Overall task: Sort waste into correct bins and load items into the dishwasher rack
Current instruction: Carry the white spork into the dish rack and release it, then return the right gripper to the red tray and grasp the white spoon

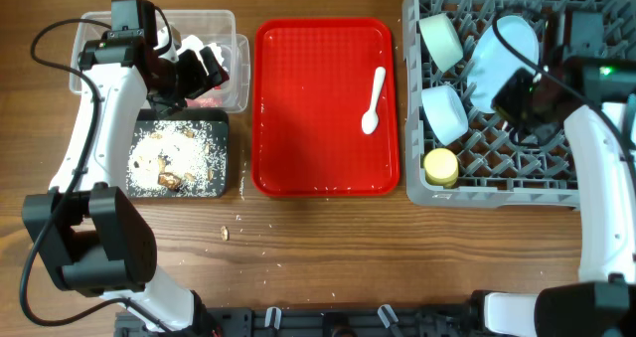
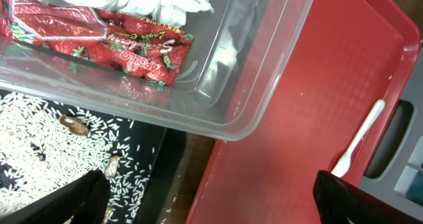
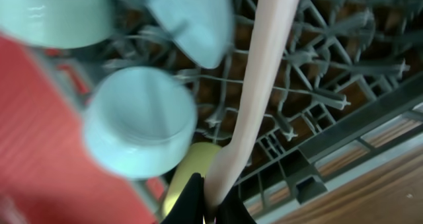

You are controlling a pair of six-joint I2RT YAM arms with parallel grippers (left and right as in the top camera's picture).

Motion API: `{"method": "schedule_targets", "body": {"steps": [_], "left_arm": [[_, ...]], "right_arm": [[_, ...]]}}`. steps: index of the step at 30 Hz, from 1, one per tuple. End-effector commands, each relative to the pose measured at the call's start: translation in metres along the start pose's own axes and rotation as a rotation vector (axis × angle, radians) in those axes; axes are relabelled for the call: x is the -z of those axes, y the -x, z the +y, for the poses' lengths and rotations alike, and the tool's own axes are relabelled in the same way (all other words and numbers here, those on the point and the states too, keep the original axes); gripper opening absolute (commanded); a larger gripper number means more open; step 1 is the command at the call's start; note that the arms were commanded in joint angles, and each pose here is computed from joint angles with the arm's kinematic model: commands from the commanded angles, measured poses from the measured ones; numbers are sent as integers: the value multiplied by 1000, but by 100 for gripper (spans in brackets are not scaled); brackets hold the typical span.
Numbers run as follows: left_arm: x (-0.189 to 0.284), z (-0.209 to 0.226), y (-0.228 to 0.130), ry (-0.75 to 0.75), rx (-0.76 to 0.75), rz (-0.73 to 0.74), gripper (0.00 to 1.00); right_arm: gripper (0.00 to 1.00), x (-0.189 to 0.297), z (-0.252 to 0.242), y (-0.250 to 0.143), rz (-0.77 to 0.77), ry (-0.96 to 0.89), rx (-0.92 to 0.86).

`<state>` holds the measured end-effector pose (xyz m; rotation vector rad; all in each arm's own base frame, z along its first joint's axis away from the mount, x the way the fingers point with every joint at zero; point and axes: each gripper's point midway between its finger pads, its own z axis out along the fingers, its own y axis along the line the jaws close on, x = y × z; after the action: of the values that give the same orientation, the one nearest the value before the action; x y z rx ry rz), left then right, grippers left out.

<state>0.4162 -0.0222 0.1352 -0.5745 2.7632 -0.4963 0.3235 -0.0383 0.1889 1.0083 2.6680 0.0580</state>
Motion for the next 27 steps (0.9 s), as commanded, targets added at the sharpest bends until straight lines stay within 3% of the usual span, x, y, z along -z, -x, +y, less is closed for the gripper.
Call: {"method": "schedule_targets", "body": {"steps": [1,3,5,6,10,14,17,27], "left_arm": [[3,2,3,4,1,-11,100],[3,2,3,4,1,-11,100],[3,2,3,4,1,-11,100],[3,2,3,4,1,-11,100],[3,2,3,4,1,-11,100],[3,2,3,4,1,-11,100],[3,2,3,4,1,-11,100],[3,2,3,4,1,-11,100]], "right_arm": [[5,-30,-10,-12,47,-30,-80],[22,-34,-6,-13,53,-6,-68],[58,-33,1,-11,47,34,-22],[61,-33,7,-10,51,64,5],[62,-31,26,-11,63,169,89],[54,-13,59,-13,42,332,247],[54,6,78,-17,-22,370,335],[54,39,177,-76,-140,514,573]]}}
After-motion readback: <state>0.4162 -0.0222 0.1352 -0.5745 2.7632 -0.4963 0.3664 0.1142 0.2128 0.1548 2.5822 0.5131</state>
